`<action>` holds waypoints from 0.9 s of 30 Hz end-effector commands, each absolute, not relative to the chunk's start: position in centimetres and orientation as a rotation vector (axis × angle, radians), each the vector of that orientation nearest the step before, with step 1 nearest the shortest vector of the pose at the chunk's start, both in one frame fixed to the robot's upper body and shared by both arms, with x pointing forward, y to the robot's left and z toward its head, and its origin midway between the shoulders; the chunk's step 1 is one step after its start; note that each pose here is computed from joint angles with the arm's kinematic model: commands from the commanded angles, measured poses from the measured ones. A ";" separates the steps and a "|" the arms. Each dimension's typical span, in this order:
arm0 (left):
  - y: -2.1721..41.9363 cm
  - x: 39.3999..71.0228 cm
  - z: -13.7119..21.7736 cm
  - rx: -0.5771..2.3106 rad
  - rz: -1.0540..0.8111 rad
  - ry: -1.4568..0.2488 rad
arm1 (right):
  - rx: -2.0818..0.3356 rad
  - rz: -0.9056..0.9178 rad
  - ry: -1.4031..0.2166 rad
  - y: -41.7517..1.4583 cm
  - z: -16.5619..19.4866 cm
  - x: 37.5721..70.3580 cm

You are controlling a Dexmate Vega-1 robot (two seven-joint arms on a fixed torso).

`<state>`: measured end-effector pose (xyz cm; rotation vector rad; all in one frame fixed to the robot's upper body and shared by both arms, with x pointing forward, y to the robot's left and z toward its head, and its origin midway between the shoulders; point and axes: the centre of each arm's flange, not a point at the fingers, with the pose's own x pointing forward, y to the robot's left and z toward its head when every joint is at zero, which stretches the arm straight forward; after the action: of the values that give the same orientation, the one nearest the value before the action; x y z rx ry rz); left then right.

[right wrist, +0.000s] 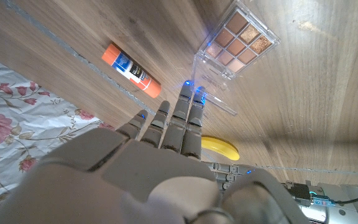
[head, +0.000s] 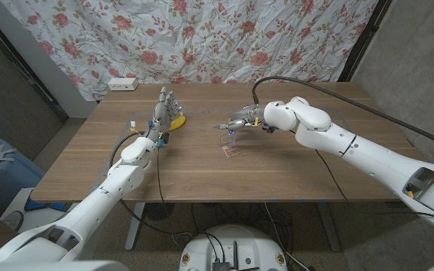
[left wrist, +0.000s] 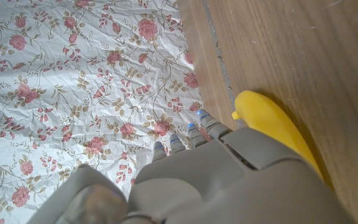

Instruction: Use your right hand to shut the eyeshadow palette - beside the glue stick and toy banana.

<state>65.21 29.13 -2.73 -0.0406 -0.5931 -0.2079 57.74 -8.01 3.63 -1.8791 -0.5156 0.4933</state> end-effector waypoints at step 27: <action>29.1 65.2 -2.7 -0.041 -0.208 -0.593 | -1.848 0.486 -0.561 -9.1 1.4 56.5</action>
<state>65.22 29.14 -2.74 -0.0404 -0.5922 -0.2078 56.88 -8.98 1.89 -1.8562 -0.5488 0.4857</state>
